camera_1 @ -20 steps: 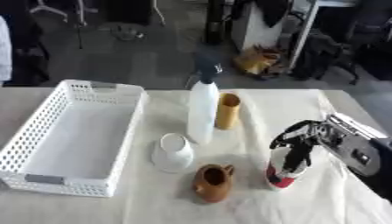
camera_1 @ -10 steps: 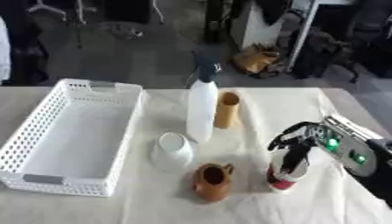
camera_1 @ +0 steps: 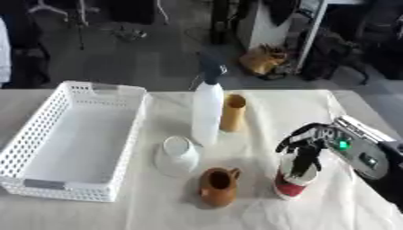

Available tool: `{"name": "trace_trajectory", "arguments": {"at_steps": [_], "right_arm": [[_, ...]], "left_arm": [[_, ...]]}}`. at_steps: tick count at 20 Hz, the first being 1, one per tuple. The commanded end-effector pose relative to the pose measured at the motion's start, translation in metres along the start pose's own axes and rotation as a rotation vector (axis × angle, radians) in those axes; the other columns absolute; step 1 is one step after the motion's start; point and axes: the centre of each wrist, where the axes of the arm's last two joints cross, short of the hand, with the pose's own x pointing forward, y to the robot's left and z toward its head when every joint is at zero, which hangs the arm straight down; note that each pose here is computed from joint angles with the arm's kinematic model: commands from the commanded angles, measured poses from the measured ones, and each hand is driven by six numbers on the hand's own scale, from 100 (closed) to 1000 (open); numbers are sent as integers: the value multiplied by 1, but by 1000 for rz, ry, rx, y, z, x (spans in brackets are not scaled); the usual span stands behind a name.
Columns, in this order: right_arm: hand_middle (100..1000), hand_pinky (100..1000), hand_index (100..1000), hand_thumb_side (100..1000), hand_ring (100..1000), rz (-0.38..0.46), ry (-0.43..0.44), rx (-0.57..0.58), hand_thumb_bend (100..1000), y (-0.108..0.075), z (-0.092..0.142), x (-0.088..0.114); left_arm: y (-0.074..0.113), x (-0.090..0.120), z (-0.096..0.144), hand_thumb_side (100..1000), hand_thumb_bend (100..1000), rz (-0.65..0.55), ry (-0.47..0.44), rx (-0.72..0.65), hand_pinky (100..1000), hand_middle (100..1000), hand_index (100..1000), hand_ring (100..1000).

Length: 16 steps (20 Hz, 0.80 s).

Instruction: Pick up objects on the table and place them in the box.

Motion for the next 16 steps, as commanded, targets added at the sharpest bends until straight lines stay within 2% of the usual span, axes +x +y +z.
{"name": "trace_trajectory", "arguments": {"at_steps": [1,14,16], "right_arm": [[764,420,660,311,784,-41,45,3,462,-12,11,-4],[622,351,594,194,720,-31,46,-6,297,-3,6,-10],[615,350,588,191,719,-27,51,-9,295,-1,4,-11]], "left_arm": [[1,5,-6,888,100,-12,-24,-15,965,722,788,767],[2,6,-7,884,100,-17,-29,-4,967,721,787,763],[2,6,-7,883,100,-17,-30,-3,967,721,787,763]]}}
